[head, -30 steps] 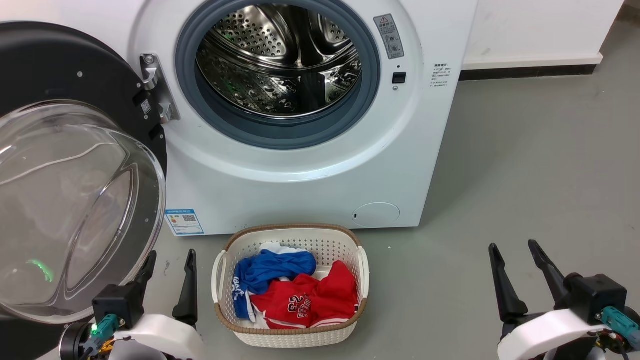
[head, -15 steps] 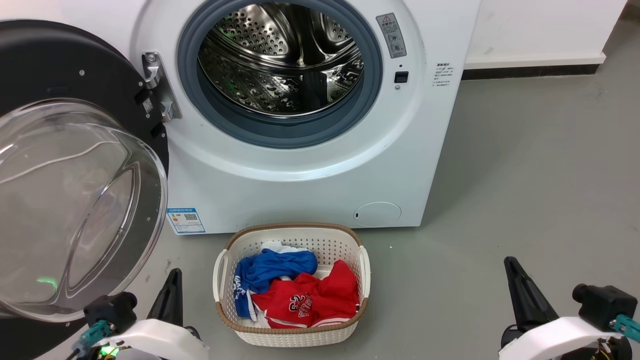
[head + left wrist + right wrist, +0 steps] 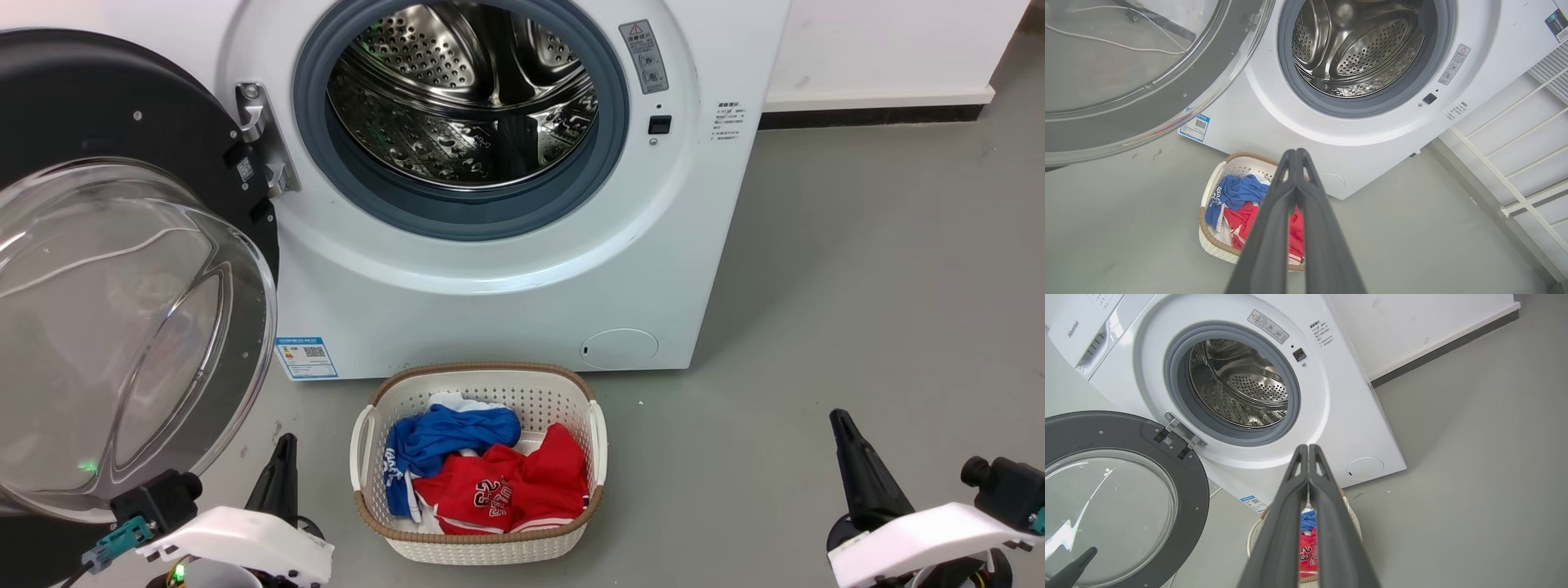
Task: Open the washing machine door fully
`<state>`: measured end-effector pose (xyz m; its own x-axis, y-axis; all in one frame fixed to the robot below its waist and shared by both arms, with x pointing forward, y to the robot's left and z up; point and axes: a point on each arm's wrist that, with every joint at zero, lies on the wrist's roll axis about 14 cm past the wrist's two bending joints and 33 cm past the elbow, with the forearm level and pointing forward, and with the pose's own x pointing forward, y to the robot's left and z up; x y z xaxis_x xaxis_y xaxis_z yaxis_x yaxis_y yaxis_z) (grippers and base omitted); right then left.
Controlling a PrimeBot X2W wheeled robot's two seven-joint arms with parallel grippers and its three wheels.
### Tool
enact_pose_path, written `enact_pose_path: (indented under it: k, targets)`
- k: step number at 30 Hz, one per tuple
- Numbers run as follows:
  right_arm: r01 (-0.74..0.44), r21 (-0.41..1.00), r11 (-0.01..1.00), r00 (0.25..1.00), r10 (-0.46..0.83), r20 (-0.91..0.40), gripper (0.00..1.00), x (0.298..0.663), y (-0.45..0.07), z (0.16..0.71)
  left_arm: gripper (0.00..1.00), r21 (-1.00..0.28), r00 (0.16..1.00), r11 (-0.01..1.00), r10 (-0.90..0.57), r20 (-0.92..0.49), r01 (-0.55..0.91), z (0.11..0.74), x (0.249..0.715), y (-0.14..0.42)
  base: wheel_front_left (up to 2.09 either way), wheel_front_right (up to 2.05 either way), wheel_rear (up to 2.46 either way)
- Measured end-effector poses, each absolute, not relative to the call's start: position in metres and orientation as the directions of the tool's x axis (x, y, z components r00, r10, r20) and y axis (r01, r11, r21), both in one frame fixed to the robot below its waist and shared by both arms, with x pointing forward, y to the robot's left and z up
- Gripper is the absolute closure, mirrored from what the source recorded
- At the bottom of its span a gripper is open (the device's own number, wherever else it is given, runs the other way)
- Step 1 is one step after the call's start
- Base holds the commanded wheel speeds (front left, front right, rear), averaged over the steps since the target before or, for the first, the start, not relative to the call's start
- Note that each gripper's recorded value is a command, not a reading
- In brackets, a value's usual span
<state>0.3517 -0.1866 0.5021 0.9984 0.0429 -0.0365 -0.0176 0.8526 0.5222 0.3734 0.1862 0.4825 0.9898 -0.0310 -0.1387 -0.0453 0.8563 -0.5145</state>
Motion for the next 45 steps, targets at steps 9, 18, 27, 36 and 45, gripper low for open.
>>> enact_pose_path:
  k: [9,18,27,36,45]
  targets:
    - [-0.009,0.633,0.774,0.999,0.036,-0.031,1.0,0.356,-0.189,0.503,1.0,-0.623,0.988,0.779,-0.031,-0.15,-0.071,0.482,0.375,0.188,0.0,0.0,0.0]
    - [-0.001,0.723,0.691,0.999,0.031,-0.028,1.0,0.36,-0.19,0.503,1.0,-0.716,0.989,0.693,-0.035,-0.147,-0.082,0.484,0.378,0.188,0.0,0.0,0.0]
    - [0.006,0.795,0.607,0.999,0.025,-0.027,1.0,0.364,-0.192,0.503,1.0,-0.79,0.989,0.606,-0.038,-0.144,-0.092,0.485,0.38,0.189,0.0,0.0,0.0]
    - [0.014,0.854,0.52,0.999,0.018,-0.028,1.0,0.367,-0.194,0.502,1.0,-0.85,0.99,0.518,-0.039,-0.133,-0.094,0.486,0.381,0.189,0.0,0.0,0.0]
    - [0.016,0.9,0.436,1.0,0.017,-0.026,1.0,0.37,-0.195,0.503,1.0,-0.896,0.992,0.434,-0.04,-0.121,-0.092,0.488,0.382,0.19,0.0,0.0,0.0]
